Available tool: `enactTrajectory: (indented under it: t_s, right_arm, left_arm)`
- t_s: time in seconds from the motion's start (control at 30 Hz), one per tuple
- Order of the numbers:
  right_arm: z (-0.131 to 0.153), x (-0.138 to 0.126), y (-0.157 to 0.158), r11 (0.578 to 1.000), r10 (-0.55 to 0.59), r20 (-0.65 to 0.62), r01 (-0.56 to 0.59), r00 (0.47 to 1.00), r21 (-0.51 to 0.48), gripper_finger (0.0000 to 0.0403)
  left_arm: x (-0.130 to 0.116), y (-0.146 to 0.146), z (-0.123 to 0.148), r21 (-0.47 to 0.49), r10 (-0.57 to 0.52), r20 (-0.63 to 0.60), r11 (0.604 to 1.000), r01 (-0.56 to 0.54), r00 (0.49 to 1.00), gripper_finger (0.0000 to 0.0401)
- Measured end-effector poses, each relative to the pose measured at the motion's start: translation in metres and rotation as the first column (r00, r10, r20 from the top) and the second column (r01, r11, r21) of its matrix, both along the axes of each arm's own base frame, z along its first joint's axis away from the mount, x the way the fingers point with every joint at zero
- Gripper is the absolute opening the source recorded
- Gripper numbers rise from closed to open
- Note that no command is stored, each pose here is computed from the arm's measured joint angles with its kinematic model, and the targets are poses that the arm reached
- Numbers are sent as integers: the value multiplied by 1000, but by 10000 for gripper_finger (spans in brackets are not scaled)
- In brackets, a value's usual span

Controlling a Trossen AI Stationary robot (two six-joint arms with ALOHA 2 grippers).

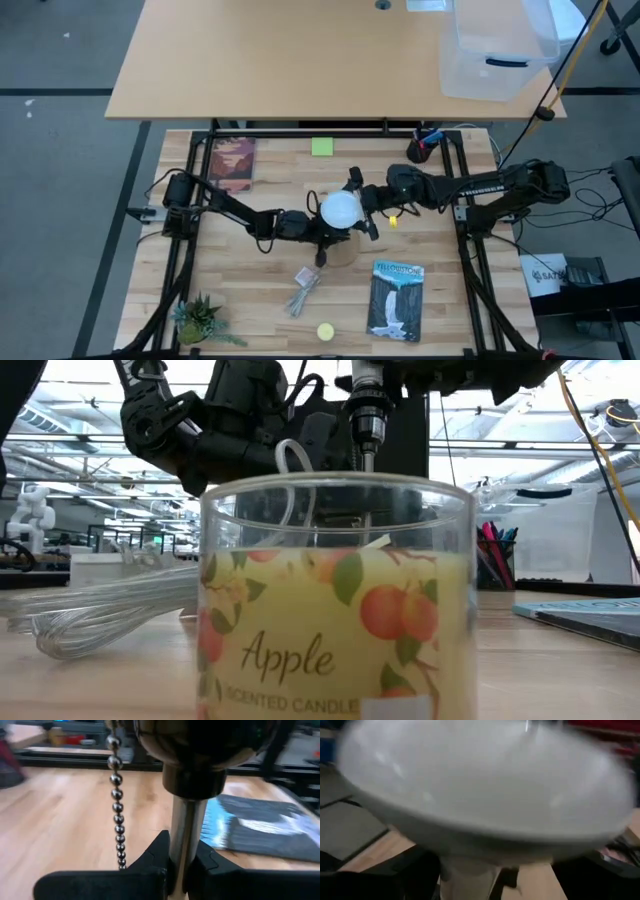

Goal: Screw lightbulb
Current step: Remove the white lightbulb from the brown lamp

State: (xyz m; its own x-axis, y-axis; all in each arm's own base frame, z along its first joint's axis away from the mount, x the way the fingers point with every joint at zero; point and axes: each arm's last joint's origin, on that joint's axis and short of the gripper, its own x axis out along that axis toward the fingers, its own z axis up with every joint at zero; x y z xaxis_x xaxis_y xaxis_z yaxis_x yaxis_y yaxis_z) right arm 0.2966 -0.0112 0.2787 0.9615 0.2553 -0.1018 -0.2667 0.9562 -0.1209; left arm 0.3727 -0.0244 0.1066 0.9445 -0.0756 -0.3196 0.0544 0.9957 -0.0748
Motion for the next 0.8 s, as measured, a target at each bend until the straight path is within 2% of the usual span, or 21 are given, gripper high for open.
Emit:
enactTrajectory:
  t_s: [0.2,0.33,0.53,0.7,0.8]
  right_arm:
    - [-3,1,10,998,-62,-35,63,997,20,334]
    - [-3,1,22,986,-165,-27,165,986,-9,334]
    - [1,0,41,928,-371,30,372,928,-32,334]
    - [8,-2,49,886,-460,110,464,881,-9,334]
    - [8,-2,49,850,-521,112,526,846,-15,334]
  left_arm:
    - [-1,-4,0,21,149,5,989,-149,989,29]
    - [-1,-7,0,24,242,8,970,-242,970,29]
    - [-2,-9,0,21,323,15,946,-323,946,29]
    - [-3,-8,-1,22,368,18,930,-368,930,29]
    - [-3,-7,-1,15,389,18,921,-389,921,29]
